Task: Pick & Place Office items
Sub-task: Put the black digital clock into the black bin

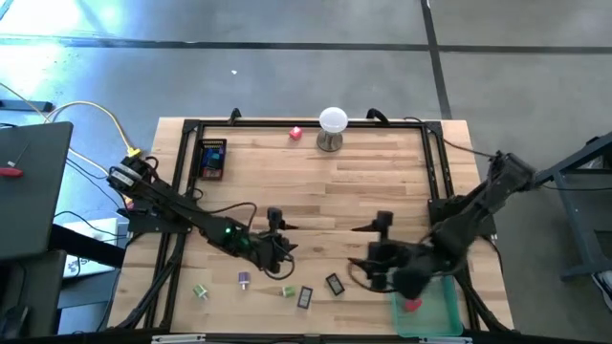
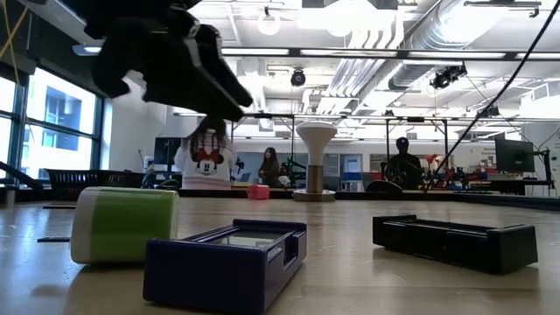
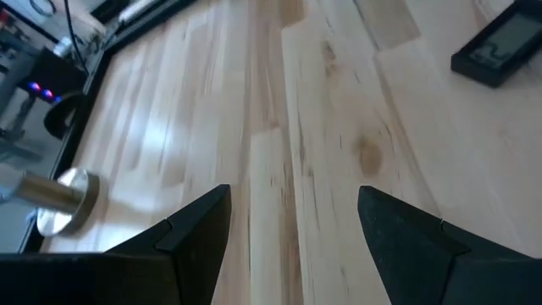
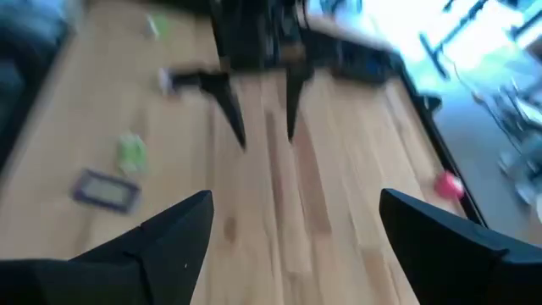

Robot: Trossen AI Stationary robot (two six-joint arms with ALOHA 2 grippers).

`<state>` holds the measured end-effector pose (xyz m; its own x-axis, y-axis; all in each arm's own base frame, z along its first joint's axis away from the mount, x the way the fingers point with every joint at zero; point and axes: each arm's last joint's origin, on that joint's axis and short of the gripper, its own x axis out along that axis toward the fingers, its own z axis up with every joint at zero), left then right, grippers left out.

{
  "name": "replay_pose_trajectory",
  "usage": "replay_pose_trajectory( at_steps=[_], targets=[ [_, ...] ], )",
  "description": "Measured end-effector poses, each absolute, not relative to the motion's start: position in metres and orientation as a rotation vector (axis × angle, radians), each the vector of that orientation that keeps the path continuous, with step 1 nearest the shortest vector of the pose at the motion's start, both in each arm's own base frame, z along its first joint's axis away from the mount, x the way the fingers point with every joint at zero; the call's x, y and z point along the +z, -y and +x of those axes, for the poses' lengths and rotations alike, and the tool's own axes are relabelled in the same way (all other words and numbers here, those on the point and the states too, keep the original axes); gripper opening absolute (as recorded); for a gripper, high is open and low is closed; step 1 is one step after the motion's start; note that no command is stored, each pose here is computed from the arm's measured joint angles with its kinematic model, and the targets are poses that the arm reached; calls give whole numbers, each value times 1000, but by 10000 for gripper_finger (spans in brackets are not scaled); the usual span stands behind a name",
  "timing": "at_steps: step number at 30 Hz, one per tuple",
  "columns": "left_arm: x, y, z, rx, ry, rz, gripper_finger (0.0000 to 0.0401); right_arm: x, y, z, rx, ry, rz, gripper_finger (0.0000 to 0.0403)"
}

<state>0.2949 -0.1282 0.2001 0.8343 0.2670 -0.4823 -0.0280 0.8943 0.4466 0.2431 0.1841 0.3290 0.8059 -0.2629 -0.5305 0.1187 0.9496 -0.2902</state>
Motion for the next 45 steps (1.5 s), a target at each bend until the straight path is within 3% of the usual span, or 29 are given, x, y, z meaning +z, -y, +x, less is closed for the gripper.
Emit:
replay_pose_trajectory(
  at_steps=[4, 9, 16, 24, 45],
  targets=[
    [204, 126, 288, 175, -598, 406, 249, 313, -182, 278, -277, -835, -208, 326],
    [202, 124, 285, 187, -631, 380, 249, 281, -170, 307, -438, -1124, 11, 326],
    [200, 125, 282, 157, -661, 346, 249, 245, -166, 328, -495, -1326, 291, 326],
    [197, 134, 275, 130, -693, 349, 249, 225, -185, 348, -281, -1344, 380, 326],
    [195, 158, 260, 74, -690, 310, 249, 223, -204, 340, -408, -1285, 526, 326]
  ],
)
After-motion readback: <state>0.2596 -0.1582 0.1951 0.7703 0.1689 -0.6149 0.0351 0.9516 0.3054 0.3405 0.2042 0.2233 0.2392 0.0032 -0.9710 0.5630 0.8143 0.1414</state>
